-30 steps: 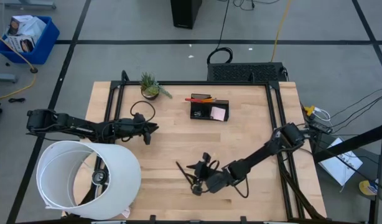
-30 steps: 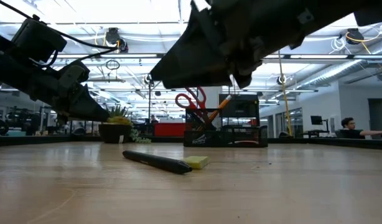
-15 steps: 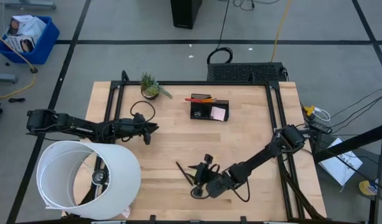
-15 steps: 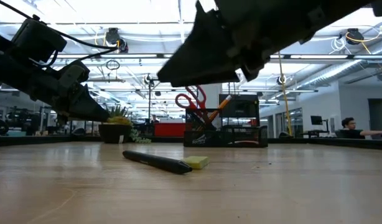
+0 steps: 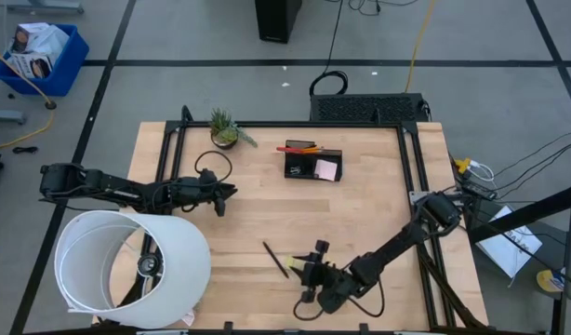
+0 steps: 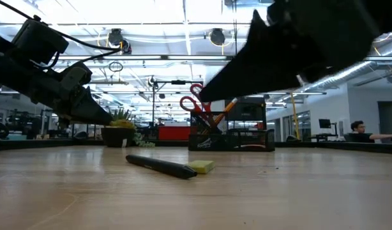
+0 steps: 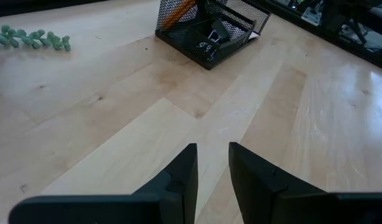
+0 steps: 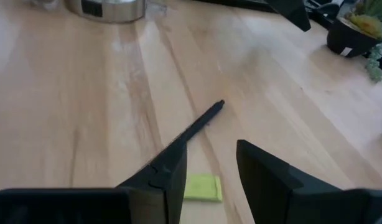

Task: Pick and place office supplies into organizer
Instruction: Put the black pen into the desk organizer

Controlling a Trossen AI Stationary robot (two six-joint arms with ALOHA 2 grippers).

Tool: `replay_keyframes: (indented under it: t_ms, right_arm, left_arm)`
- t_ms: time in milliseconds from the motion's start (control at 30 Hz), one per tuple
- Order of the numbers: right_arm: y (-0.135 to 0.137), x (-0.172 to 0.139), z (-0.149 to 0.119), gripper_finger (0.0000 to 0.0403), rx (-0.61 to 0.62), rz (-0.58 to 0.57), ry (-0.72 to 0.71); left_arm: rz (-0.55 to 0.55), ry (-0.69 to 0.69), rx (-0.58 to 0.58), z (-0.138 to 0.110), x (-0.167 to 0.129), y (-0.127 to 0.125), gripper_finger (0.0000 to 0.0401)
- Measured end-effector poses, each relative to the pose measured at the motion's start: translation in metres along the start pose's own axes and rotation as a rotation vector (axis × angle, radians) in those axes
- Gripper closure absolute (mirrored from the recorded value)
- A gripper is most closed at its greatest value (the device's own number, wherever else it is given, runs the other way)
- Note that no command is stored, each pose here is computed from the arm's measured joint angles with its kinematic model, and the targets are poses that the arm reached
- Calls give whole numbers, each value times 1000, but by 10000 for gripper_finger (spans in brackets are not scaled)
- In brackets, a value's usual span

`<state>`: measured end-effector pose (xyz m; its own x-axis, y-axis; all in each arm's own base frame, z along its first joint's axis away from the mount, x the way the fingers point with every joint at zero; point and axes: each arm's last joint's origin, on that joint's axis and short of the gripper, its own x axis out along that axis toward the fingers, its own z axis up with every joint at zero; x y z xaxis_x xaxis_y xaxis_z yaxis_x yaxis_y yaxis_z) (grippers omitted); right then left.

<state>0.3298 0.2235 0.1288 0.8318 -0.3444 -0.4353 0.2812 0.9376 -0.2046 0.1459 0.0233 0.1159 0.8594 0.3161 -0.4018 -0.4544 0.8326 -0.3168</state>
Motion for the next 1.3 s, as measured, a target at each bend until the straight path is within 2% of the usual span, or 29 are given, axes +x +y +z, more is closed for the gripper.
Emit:
replay_keyframes:
  t_ms: [233,300,433,500,567,667,833,933,1033,1133,1200,1300]
  right_arm:
    - [10,-13,-1,271,56,24,-32]
    - [11,-19,1,271,32,33,-42]
    - [6,-33,15,271,55,-49,-118]
    - [3,-41,22,271,77,-34,-149]
    - [0,-46,22,271,94,17,-160]
    - [-4,-48,9,271,154,156,-187]
    - [-29,-49,-26,271,203,385,-299]
    - [-47,-57,-37,271,225,429,-414]
    - [-69,-67,-51,271,274,481,-496]
    - [-90,-73,-62,271,303,591,-499]
    - [-101,-71,-66,271,328,594,-445]
    - [-121,-67,-62,271,325,591,-449]
  left_arm:
    - [0,0,0,0,0,0,308]
    - [1,-1,0,0,0,0,308]
    - [34,-45,-7,3,0,0,308]
    - [33,-44,-16,3,0,0,308]
    - [25,-44,-38,3,0,0,308]
    - [42,-39,-27,2,0,1,308]
    - [-47,-18,13,3,0,-3,308]
    - [-52,-38,-17,4,0,-4,308]
    - [-18,-134,-71,12,-1,-4,308]
    - [-106,-157,-48,16,-2,-9,308]
    - [-214,-139,2,17,-3,-13,308]
    - [-348,-128,41,19,-4,-18,308]
